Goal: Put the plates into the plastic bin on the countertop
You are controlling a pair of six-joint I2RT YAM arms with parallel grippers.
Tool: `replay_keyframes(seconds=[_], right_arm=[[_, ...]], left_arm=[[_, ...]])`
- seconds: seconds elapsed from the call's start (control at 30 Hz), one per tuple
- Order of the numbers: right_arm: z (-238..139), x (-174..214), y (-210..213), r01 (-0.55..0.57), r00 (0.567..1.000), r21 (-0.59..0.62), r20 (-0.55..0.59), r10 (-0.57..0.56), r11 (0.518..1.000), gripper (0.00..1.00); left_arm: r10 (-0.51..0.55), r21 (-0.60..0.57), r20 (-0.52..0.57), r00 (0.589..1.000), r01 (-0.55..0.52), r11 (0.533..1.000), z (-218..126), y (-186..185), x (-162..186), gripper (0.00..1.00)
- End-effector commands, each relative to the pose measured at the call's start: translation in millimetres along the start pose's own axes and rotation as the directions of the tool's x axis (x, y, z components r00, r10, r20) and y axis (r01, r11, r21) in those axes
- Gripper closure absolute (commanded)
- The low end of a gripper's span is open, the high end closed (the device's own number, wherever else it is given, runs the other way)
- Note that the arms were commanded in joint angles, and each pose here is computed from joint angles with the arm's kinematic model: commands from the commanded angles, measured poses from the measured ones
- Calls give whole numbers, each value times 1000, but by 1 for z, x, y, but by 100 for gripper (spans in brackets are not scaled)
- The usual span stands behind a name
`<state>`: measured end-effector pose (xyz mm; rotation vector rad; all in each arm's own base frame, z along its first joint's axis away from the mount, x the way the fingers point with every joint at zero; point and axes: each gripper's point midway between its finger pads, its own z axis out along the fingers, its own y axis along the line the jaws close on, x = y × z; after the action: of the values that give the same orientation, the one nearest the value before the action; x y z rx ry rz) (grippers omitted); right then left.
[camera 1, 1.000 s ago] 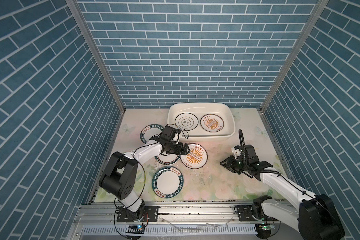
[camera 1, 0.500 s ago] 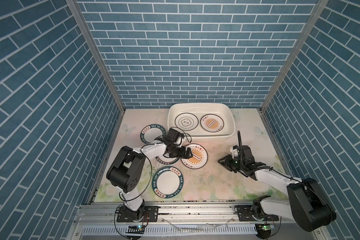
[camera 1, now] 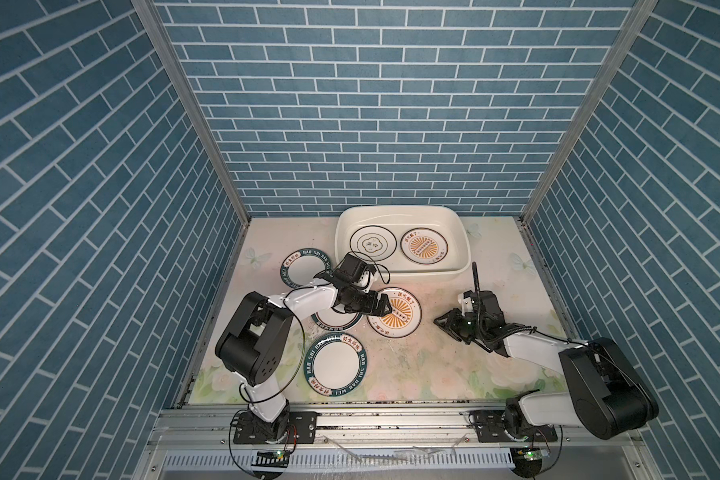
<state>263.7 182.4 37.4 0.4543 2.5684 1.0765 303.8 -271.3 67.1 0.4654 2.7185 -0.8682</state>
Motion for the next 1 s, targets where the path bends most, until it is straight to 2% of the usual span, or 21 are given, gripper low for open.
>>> replay_keyframes(seconds=[0.0,0.13,0.4,0.63,0.97], right_arm=[[2,-10,9,-12,1000,-31,18,12,999,71],[6,-13,14,-6,1000,-55,13,7,998,71],[16,-18,36,7,1000,-178,-8,-9,984,72],[20,-17,38,8,999,-191,-30,-14,982,71],[31,-8,34,1,997,-185,-78,-16,983,72]], left_arm=[[24,15,-26,999,-24,1000,5,-8,1,0],[34,-3,-27,999,-34,999,7,-8,-1,0],[87,-58,-1,996,-87,994,3,-4,-11,0],[180,-134,51,982,-172,976,-2,-1,-35,0],[165,-151,5,986,-163,975,10,9,-30,0]])
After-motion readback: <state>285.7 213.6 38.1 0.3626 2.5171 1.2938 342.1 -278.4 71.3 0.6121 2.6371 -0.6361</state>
